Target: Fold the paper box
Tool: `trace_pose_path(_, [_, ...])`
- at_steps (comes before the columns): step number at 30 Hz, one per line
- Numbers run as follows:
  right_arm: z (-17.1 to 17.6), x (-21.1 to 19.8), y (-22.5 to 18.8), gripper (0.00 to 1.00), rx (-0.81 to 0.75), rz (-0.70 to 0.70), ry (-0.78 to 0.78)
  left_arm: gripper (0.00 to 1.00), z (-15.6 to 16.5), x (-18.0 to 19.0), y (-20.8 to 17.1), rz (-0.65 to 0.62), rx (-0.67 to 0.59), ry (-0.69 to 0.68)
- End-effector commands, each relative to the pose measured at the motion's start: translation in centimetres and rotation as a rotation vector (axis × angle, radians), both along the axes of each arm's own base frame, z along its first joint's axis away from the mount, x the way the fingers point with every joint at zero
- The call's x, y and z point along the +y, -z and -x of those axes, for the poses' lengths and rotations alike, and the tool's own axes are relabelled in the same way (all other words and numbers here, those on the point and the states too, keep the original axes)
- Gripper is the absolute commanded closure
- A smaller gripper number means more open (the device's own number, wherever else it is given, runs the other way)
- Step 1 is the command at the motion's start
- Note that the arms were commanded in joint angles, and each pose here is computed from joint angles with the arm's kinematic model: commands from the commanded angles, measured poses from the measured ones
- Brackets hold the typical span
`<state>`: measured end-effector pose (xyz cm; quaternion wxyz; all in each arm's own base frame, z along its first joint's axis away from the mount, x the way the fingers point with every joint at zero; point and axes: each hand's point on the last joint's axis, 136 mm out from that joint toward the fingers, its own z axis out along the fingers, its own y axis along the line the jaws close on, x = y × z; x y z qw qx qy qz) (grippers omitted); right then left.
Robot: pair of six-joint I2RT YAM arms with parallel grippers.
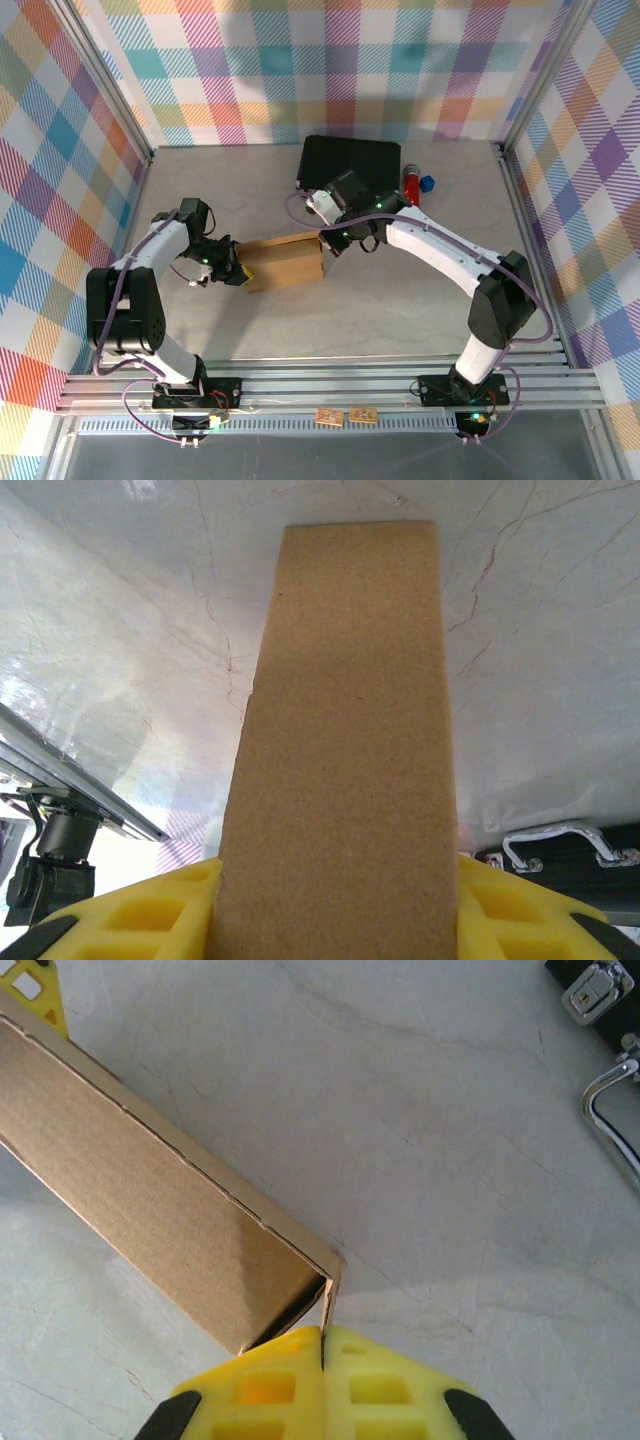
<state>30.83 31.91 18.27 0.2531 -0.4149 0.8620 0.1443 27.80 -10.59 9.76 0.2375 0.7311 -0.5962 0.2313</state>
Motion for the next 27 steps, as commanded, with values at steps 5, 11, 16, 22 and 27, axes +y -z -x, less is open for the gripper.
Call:
trace_pose_path(5, [0.8,1.2,0.2,1.0,0.097,0.001,0.054,0.79,-0.7,2.1,2.6,-0.118,0.03,-0.034])
trace_pose_path(11, [0.3,0.8,0.3,0.84,0.081,0.025,0.08,0.79,-0.8,2.1,2.6,-0.118,0.025,-0.03])
trace_pose_path(16, [0.2,1.1,-0.3,0.77,0.075,0.017,0.074,0.79,-1.0,2.2,2.5,-0.121,0.021,-0.028])
trace_pose_path(22, [0.0,1.1,0.3,0.89,0.084,0.039,0.08,0.79,-1.1,2.3,2.4,-0.119,0.019,-0.026])
trace_pose_path(27, [-0.4,0.8,0.8,0.93,0.081,0.058,0.106,0.8,-1.3,2.3,2.4,-0.117,0.016,-0.028])
